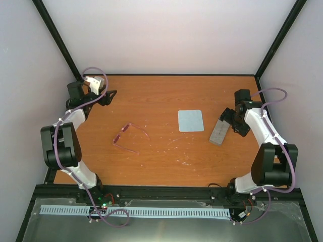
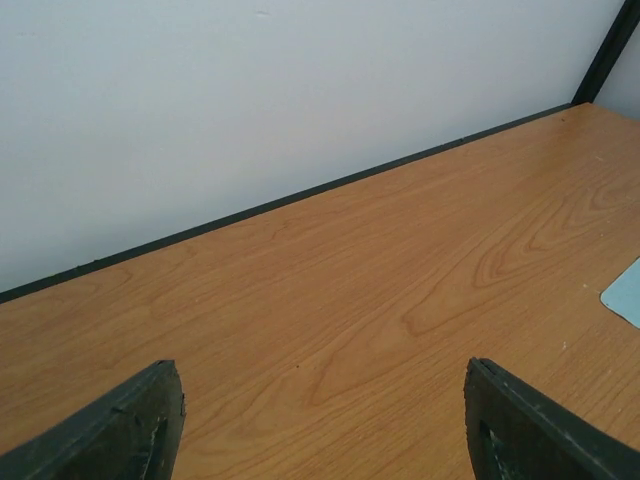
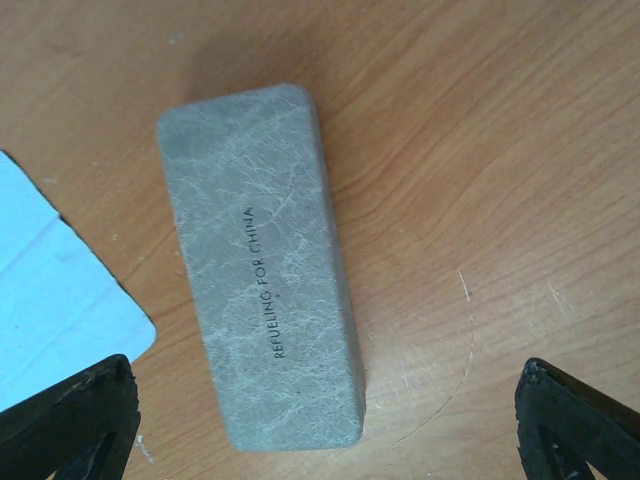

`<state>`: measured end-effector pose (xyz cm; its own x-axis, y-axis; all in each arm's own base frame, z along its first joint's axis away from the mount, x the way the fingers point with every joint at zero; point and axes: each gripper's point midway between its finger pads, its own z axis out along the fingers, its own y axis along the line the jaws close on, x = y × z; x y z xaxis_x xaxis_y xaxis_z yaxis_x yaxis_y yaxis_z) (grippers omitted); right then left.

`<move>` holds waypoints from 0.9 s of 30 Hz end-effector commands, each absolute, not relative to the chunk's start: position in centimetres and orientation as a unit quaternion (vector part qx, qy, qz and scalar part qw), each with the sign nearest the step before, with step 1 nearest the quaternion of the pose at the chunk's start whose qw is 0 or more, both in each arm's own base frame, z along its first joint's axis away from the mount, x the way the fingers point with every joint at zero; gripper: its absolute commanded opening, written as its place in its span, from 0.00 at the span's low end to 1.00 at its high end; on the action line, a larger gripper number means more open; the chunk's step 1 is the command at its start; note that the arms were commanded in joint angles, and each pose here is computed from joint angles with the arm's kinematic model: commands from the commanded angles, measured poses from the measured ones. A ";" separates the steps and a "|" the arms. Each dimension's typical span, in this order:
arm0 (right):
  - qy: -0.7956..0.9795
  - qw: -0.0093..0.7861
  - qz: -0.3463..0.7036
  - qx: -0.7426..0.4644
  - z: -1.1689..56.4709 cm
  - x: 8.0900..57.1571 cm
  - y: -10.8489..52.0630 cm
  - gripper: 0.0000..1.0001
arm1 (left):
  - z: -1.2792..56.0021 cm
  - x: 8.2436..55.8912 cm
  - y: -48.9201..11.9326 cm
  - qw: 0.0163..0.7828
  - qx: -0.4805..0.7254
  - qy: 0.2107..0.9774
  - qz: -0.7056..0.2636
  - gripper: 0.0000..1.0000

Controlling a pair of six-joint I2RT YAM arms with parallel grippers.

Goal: Organize the sunglasses
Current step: Pick up the sunglasses case from the center of the board.

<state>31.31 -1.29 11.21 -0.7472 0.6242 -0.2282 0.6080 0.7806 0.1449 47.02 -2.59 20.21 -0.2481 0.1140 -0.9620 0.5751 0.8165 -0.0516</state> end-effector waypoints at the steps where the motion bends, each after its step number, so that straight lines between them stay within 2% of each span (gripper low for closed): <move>1: 0.928 0.184 0.054 0.318 13.4 32.7 -1.4 1.00 | 20.8 48.3 -4.2 0.560 0.247 0.765 -0.201 0.76; 5: 0.933 0.176 0.108 0.295 12.8 33.7 -0.6 1.00 | 20.8 49.3 -5.5 0.547 0.251 0.771 -0.207 0.76; 11: 0.961 0.040 0.091 0.258 9.2 32.4 0.2 0.96 | 20.1 50.8 -6.0 0.532 0.255 0.784 -0.192 0.77; 14: 0.967 -0.004 0.070 0.245 7.7 31.8 0.6 0.97 | 19.6 51.6 -5.6 0.528 0.257 0.790 -0.176 0.77; 19: 0.965 -0.035 0.070 0.250 6.0 32.2 1.2 0.98 | 18.6 52.8 -4.8 0.511 0.257 0.806 -0.153 0.77; 27: 0.968 -0.054 0.061 0.237 3.9 34.4 2.5 0.98 | 16.8 51.6 -5.2 0.491 0.268 0.813 -0.163 0.77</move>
